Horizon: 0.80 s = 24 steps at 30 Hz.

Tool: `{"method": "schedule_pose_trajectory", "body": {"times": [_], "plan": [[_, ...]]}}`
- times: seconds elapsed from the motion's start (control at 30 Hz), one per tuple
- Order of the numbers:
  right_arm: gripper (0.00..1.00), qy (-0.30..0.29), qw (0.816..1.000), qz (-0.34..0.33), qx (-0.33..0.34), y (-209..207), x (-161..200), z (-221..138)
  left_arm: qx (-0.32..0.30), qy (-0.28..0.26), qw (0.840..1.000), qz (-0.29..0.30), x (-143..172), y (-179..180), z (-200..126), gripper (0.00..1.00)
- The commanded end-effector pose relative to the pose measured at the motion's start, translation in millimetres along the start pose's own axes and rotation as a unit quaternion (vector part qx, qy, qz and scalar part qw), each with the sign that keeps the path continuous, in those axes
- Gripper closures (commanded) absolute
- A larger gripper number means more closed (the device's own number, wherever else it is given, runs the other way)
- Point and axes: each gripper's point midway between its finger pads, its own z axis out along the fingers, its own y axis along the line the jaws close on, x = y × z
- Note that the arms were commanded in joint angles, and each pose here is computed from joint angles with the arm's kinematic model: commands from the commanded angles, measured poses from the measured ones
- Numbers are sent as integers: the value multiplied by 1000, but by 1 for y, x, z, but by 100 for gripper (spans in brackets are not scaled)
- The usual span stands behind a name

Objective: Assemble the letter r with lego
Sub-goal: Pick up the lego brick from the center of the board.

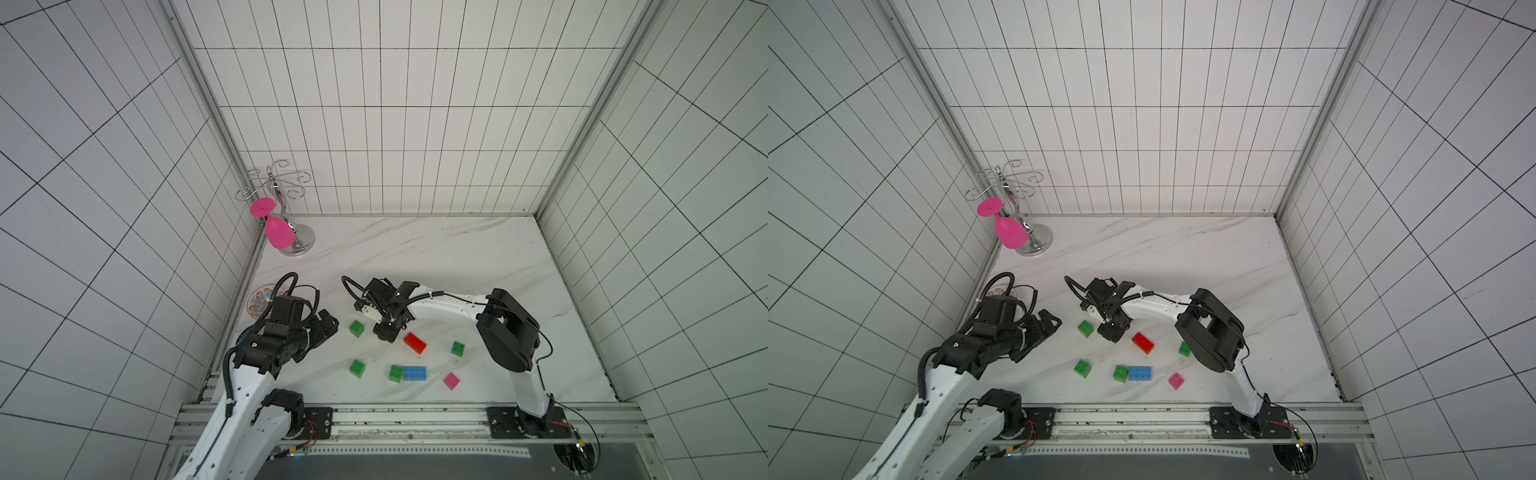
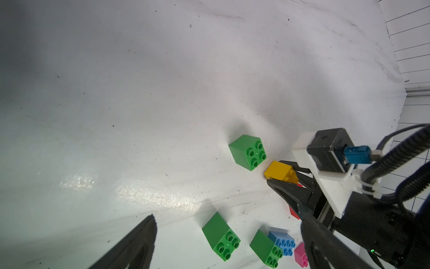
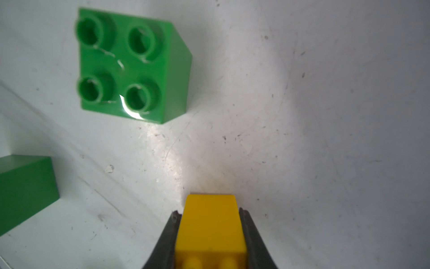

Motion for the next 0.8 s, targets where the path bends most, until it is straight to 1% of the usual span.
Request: {"method": "schedule_pose_trajectory", "body": {"times": [0.0, 0.13, 0.2, 0.23, 0.27, 0.4, 0.47, 0.53, 0.6, 0.7, 0.77], "plan": [[100, 13, 1000, 21, 10, 0, 9, -7, 18, -8, 1000, -14, -5, -6, 4, 3], [100, 16, 996, 69, 47, -14, 21, -19, 40, -16, 999, -20, -14, -16, 15, 3], [100, 12, 993, 91, 75, -24, 29, -30, 39, -22, 999, -20, -23, -20, 23, 4], [100, 9, 991, 100, 84, -28, 31, -35, 33, -25, 999, -20, -27, -21, 26, 6], [100, 19, 989, 110, 94, -31, 42, -41, 28, -31, 999, -12, -34, -23, 29, 9], [100, 22, 984, 136, 114, -37, 62, -60, -12, -38, 999, 23, -55, -21, 52, 24], [100, 22, 982, 146, 116, -36, 69, -70, -21, -14, 999, 38, -56, -21, 68, 30], [100, 21, 981, 153, 114, -34, 75, -79, -35, 28, 998, 44, -50, -18, 86, 36], [100, 18, 980, 162, 115, -34, 80, -88, -35, 70, 996, 49, -40, -16, 108, 39], [100, 4, 980, 166, 109, -31, 82, -99, -32, 105, 992, 63, -27, -19, 129, 43], [100, -2, 979, 167, 113, -31, 85, -106, -41, 126, 988, 81, -15, -22, 139, 49]]}}
